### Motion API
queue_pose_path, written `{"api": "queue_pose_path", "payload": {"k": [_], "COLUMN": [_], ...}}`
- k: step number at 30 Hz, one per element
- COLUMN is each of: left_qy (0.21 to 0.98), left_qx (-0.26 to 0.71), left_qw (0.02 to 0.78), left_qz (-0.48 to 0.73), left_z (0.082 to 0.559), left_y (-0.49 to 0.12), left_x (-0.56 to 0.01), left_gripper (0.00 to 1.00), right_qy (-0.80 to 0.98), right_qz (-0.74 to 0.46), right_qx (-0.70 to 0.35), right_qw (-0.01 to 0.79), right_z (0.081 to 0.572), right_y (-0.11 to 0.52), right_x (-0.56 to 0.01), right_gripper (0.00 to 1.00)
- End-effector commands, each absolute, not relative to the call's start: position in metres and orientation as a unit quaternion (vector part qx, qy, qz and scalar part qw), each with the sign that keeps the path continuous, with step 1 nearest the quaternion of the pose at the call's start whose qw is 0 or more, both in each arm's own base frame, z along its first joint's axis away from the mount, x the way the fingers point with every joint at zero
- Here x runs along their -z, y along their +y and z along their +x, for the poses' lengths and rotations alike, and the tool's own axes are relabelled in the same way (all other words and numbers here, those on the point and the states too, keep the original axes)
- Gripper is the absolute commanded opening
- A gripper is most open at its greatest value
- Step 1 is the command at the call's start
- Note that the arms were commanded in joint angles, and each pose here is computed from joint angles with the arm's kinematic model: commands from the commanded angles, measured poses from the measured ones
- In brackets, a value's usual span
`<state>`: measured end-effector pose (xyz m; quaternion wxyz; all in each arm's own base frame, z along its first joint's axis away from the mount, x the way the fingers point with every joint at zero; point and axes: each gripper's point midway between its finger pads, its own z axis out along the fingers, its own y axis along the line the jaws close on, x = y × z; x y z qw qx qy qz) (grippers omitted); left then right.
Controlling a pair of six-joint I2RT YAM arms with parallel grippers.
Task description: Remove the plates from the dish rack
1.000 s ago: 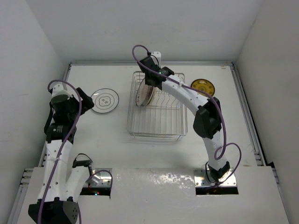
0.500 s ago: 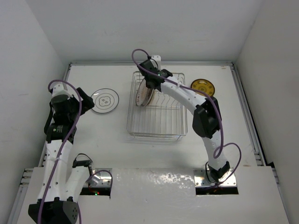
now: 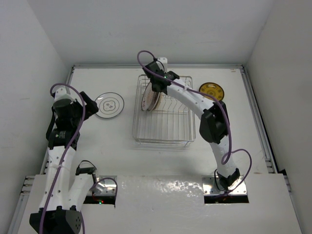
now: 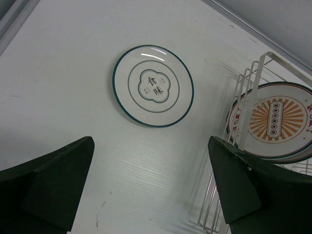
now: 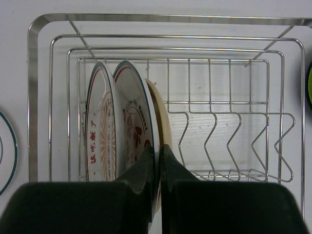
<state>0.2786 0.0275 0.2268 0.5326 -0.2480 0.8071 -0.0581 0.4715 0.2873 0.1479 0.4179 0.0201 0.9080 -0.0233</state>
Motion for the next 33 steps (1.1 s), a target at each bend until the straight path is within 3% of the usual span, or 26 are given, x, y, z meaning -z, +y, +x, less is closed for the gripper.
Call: {"api": "queue_pose_path", "payload": {"k": [1, 12, 21, 27, 32, 33], "left_qy": [0.800, 0.800, 0.802, 0.790, 0.733, 0.727], "left_qx": [0.058, 0.052, 0.072, 0.198, 0.370, 0.410], "left_qw": [0.548, 0.546, 0.543, 0.558, 0.569, 0.551], "left_qz": [-0.237, -0.242, -0.238, -0.161, -0.042, -0.013], "left_z": [0.281, 0.282, 0.288, 0.293, 0.289, 0.284], "left_y": [0.027, 0.029, 0.022, -0.027, -0.091, -0.106], "left_x": [-0.234, -0.232, -0.238, -0.278, -0.331, -0.332], "left_gripper": [1.00, 1.00, 1.00, 1.00, 1.00, 1.00], "right_qy": [0.894, 0.860, 0.829, 0.815, 0.811, 0.825], "right_qz": [0.042, 0.057, 0.047, 0.035, -0.002, -0.040], "right_qx": [-0.001, 0.039, 0.106, 0.114, -0.009, -0.057], "right_qw": [0.445, 0.505, 0.547, 0.567, 0.584, 0.562], "right_z": [0.479, 0.489, 0.462, 0.426, 0.392, 0.384], "right_y": [0.298, 0.270, 0.216, 0.182, 0.195, 0.215], "right_x": [-0.176, -0.251, -0.322, -0.366, -0.387, -0.366], "right_gripper": [0.00, 0.00, 0.00, 0.00, 0.00, 0.00]}}
